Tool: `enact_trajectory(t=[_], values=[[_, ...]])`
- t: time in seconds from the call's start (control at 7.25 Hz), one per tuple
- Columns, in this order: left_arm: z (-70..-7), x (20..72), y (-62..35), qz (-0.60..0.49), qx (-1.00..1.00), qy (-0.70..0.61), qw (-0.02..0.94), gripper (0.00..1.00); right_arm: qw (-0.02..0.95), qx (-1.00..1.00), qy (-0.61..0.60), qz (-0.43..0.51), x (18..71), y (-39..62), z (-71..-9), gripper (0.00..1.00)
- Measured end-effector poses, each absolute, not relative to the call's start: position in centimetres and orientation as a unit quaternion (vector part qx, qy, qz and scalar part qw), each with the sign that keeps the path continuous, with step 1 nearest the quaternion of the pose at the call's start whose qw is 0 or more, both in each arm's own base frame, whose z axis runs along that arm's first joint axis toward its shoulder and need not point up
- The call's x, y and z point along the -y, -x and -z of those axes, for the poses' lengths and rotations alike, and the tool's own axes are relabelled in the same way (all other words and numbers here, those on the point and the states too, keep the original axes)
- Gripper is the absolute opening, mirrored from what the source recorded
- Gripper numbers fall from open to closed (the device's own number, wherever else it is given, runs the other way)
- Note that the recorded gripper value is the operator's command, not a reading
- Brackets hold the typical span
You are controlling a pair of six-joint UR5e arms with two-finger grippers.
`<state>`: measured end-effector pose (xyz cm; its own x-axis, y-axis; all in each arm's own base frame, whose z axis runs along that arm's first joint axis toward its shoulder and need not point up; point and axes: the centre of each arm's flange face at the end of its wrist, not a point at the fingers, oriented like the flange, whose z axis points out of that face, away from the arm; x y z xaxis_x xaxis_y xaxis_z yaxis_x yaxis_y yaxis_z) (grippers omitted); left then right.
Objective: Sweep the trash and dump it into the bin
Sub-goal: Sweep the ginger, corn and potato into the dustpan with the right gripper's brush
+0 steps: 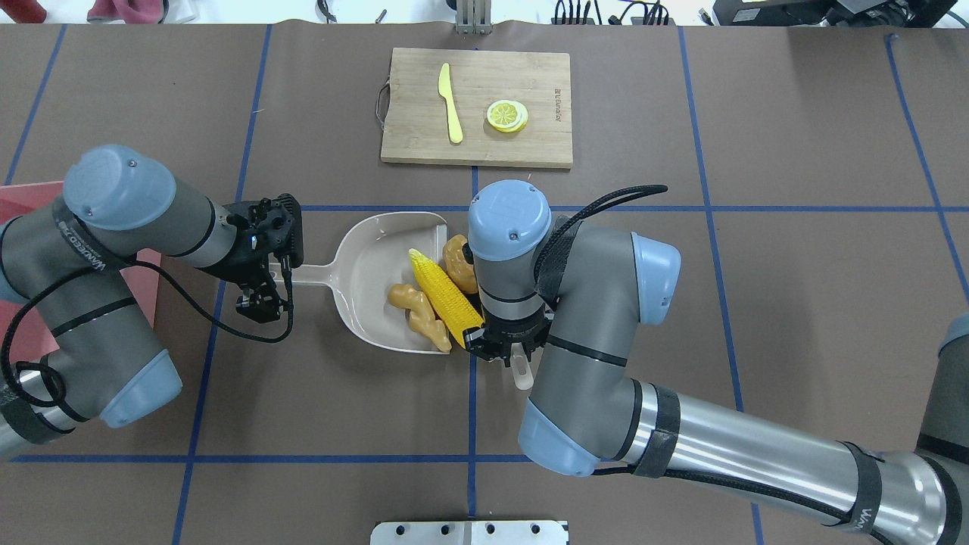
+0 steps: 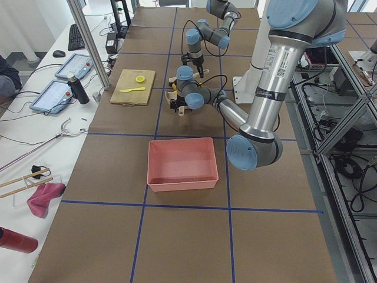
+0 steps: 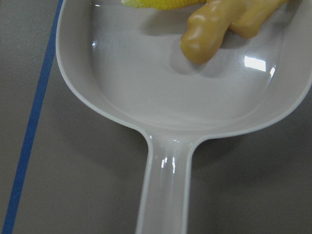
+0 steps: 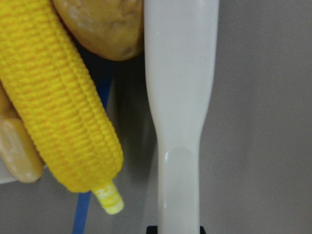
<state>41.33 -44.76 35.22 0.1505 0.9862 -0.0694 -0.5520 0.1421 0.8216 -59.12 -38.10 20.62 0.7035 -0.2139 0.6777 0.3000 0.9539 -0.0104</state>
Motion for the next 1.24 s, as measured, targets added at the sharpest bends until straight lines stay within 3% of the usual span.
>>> enact_trajectory(t=[0.83, 1.24], values=[[-35.5, 44.7, -41.3, -0.564, -0.325, -0.332, 0.682, 0.95, 0.886, 0.439, 0.065, 0.131, 37.2, 60.0, -19.4, 0.0], [-35.7, 44.7, -41.2, -0.563, -0.328, -0.33, 0.683, 0.87, 0.873, 0.465, 0.056, 0.136, 37.1, 60.4, -19.3, 0.0]])
